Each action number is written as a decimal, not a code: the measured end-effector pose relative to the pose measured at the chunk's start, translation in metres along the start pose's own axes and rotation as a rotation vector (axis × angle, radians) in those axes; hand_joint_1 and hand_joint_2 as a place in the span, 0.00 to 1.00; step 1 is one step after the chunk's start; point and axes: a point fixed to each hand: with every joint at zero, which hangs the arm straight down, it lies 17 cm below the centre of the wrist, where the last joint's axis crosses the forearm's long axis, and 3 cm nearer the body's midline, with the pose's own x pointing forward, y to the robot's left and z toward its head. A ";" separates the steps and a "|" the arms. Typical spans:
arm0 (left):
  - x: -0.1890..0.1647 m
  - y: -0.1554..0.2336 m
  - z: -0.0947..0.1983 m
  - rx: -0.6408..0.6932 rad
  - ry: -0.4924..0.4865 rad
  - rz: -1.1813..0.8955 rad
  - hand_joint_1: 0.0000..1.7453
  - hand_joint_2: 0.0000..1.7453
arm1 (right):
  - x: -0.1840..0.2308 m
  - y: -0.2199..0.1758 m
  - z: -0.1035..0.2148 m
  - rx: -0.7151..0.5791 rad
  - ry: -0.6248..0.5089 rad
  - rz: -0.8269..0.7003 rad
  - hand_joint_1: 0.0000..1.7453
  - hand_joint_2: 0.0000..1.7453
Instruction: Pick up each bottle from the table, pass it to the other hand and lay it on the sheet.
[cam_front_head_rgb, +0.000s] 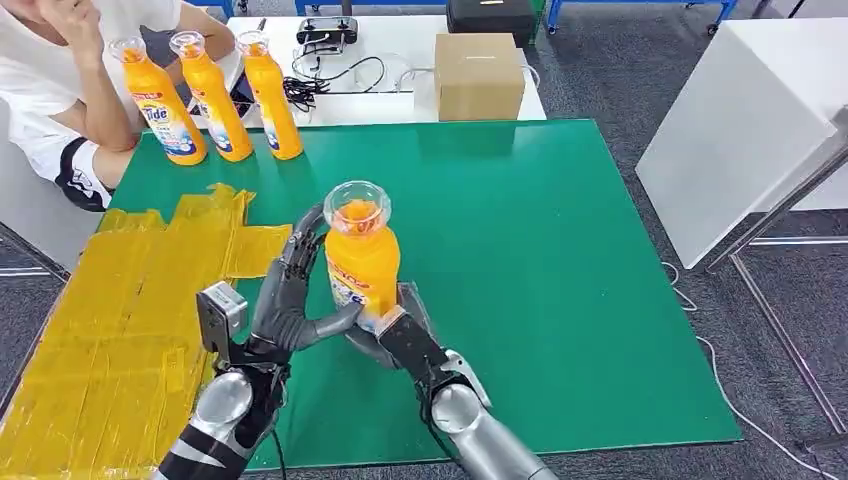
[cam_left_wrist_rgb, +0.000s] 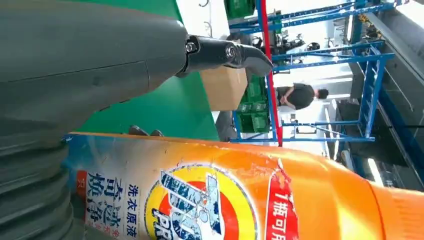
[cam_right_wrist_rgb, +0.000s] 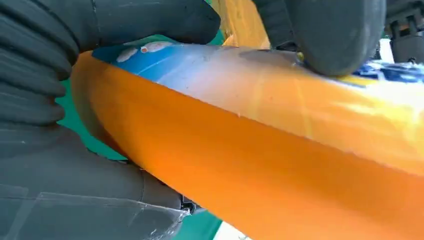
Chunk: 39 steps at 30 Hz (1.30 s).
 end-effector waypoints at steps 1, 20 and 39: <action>0.000 0.000 0.000 -0.001 0.000 0.003 0.00 1.00 | -0.001 0.000 -0.001 -0.001 0.000 0.016 1.00 1.00; 0.006 -0.041 0.002 -0.150 0.006 0.093 0.00 1.00 | -0.017 0.001 0.001 0.007 0.030 0.094 1.00 1.00; 0.003 -0.056 0.006 -0.185 0.025 0.132 1.00 1.00 | -0.027 -0.003 0.006 -0.002 0.041 0.156 1.00 1.00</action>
